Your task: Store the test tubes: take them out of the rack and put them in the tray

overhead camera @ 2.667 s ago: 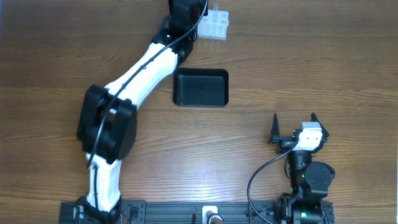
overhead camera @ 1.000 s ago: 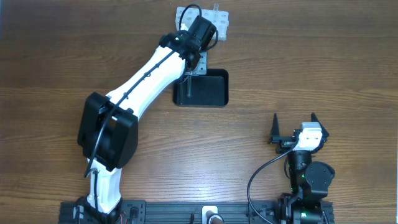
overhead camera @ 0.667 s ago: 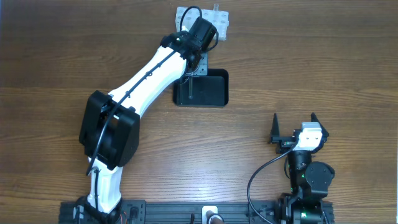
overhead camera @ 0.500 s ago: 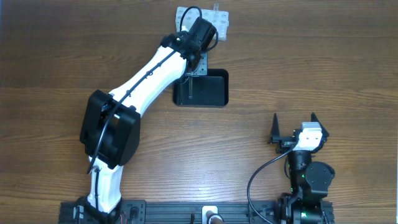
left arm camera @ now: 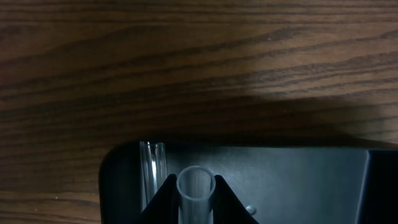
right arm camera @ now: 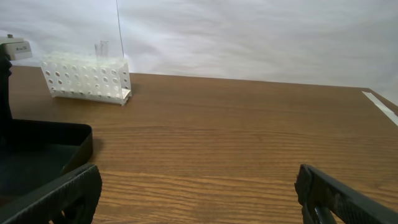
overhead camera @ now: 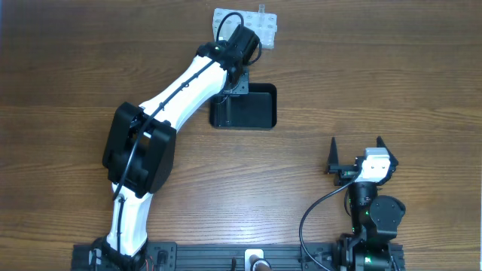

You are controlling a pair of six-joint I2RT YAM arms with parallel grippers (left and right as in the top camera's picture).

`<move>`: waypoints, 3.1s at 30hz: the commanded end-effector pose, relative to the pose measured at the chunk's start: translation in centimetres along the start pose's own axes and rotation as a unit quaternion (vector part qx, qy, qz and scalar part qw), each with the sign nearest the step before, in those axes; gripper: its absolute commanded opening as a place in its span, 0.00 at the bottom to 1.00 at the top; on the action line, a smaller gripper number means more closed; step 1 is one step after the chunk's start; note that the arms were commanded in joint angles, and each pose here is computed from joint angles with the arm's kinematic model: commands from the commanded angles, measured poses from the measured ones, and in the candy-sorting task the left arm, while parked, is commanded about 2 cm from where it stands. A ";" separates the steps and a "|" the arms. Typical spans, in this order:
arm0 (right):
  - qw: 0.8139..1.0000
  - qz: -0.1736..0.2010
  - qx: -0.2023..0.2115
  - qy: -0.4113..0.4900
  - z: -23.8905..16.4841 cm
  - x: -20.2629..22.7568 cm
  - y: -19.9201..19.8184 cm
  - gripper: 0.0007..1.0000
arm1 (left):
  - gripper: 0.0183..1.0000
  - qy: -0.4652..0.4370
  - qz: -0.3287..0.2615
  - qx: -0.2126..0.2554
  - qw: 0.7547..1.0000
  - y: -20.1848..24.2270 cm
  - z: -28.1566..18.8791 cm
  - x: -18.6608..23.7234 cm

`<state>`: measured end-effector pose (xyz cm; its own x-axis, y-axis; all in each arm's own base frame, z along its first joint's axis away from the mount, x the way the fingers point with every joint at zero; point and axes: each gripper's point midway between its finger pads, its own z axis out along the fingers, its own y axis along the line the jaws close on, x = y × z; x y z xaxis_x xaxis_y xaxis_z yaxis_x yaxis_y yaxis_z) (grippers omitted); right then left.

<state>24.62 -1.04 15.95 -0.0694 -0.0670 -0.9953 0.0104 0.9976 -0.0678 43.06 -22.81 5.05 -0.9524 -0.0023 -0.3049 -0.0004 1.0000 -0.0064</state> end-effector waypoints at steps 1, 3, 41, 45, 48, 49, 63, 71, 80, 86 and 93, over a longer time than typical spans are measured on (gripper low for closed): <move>1.000 0.005 -0.005 -0.001 0.0 0.1 0.1 0.99 | 0.02 0.018 -0.008 -0.004 1.000 0.2 1.4 0.6; 1.000 0.005 -0.005 -0.001 0.0 0.1 0.1 0.99 | 0.08 0.021 -0.009 -0.005 1.000 0.3 1.7 0.7; 1.000 0.005 -0.005 -0.001 0.0 0.1 0.1 0.99 | 1.00 -0.342 -0.069 0.148 0.926 5.9 -36.0 -2.6; 1.000 0.005 -0.005 -0.001 0.0 0.1 0.1 0.99 | 1.00 -0.372 -0.081 0.151 0.912 8.7 -40.0 -0.1; 1.000 0.005 -0.005 -0.001 0.0 0.1 0.1 0.99 | 1.00 -0.398 -0.098 0.136 0.902 11.3 -42.0 1.4; 1.000 0.005 -0.005 -0.001 0.0 0.1 0.1 0.99 | 1.00 -0.411 -0.108 0.130 0.896 12.2 -42.7 1.7; 1.000 0.005 -0.005 -0.001 0.0 0.1 0.1 0.99 | 1.00 -0.608 -0.119 0.106 0.778 19.3 -46.1 5.9; 1.000 0.005 -0.005 -0.001 0.0 0.1 0.1 0.99 | 1.00 -0.693 -0.099 0.041 0.713 21.2 -42.4 6.2; 1.000 0.005 -0.005 -0.001 0.0 0.1 0.1 0.99 | 1.00 -0.711 -0.081 -0.012 0.699 21.8 -35.7 6.0; 1.000 0.005 -0.005 -0.001 0.0 0.1 0.1 0.99 | 1.00 -0.717 -0.042 -0.054 0.693 21.7 -32.1 6.9; 1.000 0.005 -0.005 -0.001 0.0 0.1 0.1 0.99 | 1.00 -0.685 0.000 -0.084 0.724 21.4 -27.0 8.0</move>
<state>24.62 -1.04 15.95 -0.0694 -0.0670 -0.9953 0.0104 0.9976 -0.0678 27.25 -1.41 29.67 0.2714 0.0467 -0.9613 -0.1250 0.9921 0.0129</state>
